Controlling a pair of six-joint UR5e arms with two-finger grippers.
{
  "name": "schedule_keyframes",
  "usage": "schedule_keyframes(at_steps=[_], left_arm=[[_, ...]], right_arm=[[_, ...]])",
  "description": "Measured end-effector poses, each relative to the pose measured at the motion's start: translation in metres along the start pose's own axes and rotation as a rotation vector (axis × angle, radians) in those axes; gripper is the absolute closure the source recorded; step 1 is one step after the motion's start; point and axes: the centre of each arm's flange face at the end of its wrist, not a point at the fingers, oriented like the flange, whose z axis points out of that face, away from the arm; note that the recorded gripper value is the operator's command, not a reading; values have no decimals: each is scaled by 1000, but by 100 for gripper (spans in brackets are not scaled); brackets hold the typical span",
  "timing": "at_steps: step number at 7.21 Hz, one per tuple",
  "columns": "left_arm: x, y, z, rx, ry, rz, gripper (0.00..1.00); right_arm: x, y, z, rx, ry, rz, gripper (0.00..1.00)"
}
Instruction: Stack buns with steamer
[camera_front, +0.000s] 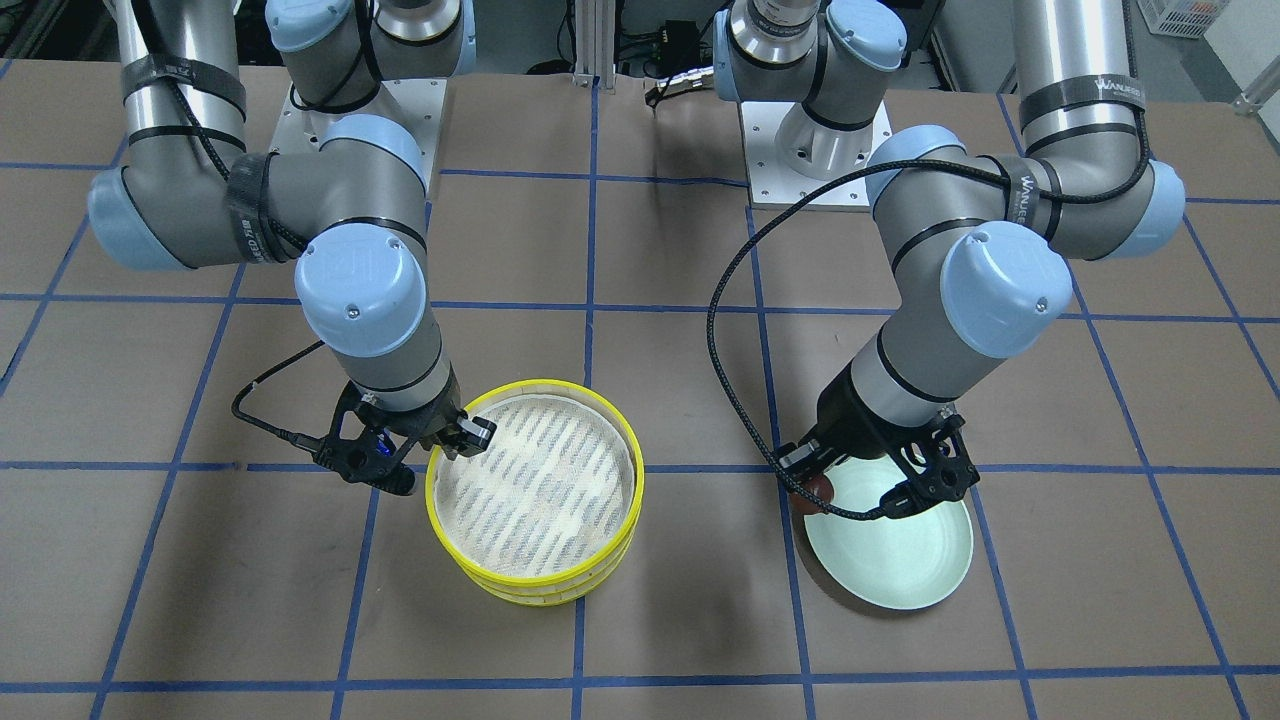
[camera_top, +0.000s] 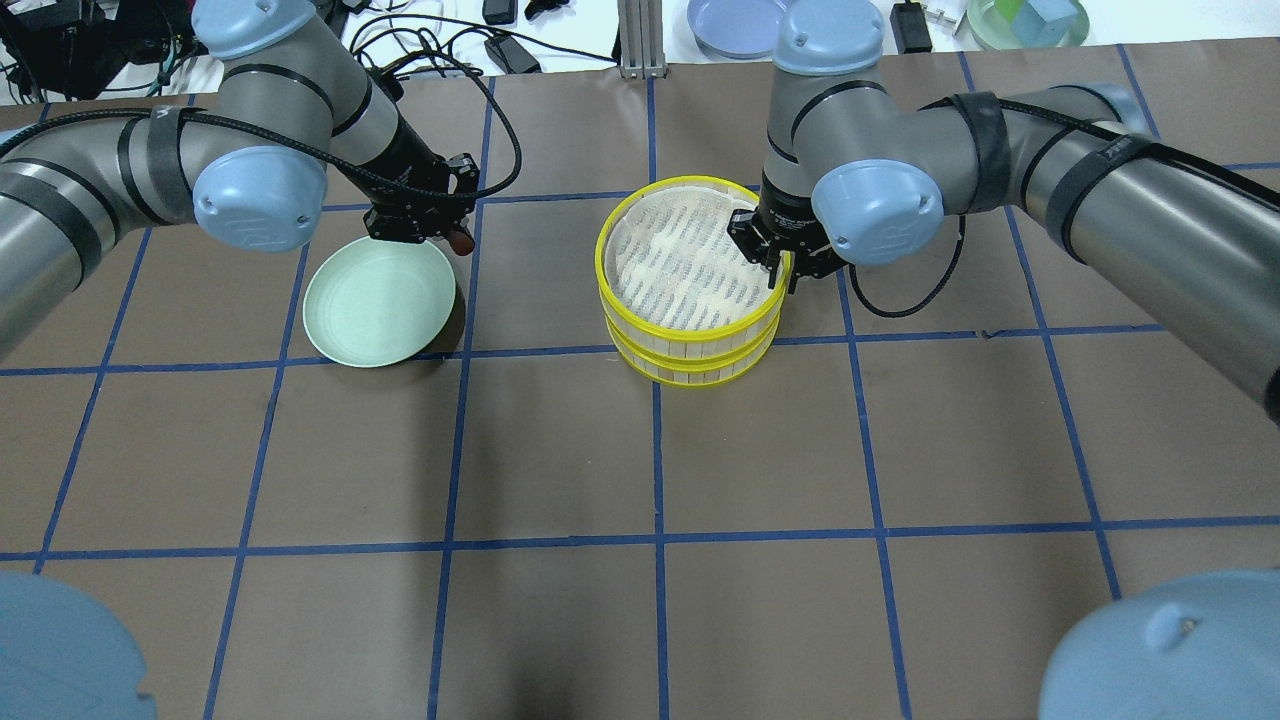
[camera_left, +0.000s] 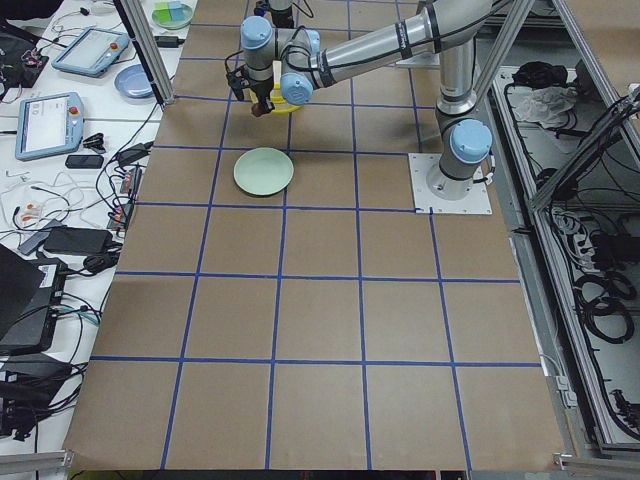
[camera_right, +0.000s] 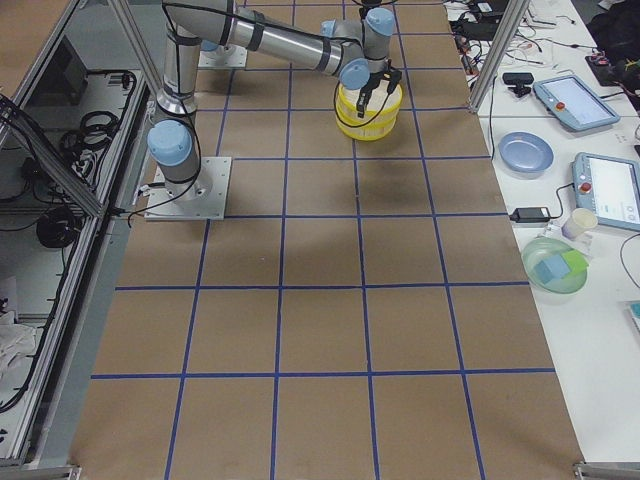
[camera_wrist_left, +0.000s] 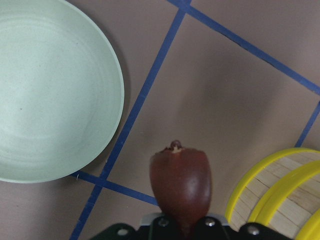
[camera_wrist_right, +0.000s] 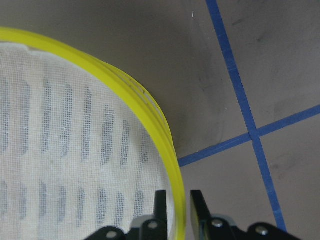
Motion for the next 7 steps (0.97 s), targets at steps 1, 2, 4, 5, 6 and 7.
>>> schedule_keyframes(at_steps=[1,2,4,5,6,7], left_arm=[[4,1,-2,-4,17,-12,100],[9,3,-3,-6,31,-22,100],[26,12,-7,-3,45,-37,100],[41,22,-5,0,53,-51,100],[63,36,1,5,87,-67,100],[84,49,6,2,141,-95,100]], right_arm=[[0,0,-2,5,-2,0,0],[2,-1,-11,22,-12,-1,0],[18,3,-60,87,-43,-28,0],[33,11,-95,112,-52,-50,0],[49,24,-133,118,-52,-68,0],[64,39,-169,116,-46,-81,0]])
